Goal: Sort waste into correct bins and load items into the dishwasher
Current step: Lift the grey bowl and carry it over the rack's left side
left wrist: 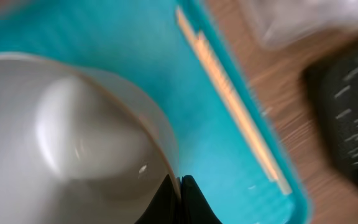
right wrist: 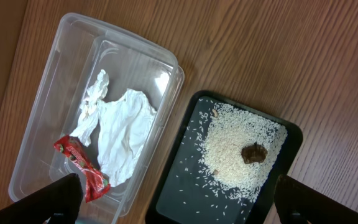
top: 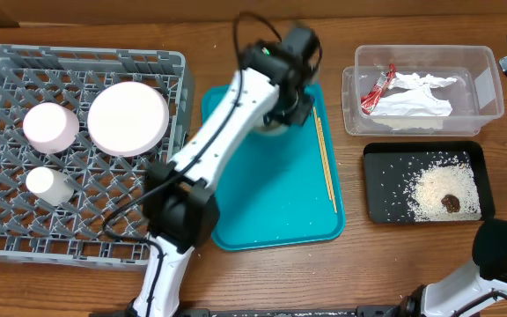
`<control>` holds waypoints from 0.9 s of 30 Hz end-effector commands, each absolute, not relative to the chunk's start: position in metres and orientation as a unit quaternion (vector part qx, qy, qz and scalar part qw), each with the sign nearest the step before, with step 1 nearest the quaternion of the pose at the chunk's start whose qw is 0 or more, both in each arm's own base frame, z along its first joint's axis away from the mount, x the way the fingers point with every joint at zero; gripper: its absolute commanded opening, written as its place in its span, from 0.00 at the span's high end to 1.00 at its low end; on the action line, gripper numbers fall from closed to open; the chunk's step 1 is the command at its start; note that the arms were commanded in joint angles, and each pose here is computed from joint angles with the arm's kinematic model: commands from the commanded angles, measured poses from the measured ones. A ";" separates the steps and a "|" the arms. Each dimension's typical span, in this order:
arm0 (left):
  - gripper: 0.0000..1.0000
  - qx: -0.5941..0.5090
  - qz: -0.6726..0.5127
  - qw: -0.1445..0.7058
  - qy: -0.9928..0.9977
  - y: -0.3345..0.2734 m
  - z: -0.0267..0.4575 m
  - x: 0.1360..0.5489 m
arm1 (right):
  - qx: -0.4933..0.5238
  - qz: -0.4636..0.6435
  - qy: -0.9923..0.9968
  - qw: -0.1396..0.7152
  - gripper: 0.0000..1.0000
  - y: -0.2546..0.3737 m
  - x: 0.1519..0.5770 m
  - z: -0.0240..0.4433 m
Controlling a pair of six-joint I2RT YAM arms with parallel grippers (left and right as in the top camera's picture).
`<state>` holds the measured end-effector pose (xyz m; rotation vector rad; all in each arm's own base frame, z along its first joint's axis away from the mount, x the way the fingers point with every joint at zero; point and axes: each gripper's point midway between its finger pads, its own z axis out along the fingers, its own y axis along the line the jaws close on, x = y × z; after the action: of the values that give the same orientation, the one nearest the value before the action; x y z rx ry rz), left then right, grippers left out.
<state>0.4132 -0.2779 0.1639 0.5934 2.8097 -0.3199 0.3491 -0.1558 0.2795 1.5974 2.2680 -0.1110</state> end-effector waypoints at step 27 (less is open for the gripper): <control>0.96 -0.494 -0.269 0.257 0.786 0.234 0.313 0.349 | 0.565 -0.039 0.800 0.197 0.00 -0.157 0.350 0.289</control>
<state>0.3436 0.2348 0.3212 -1.3969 2.1688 -0.3939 0.3493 -0.1558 0.2795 1.5975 2.2672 -0.1101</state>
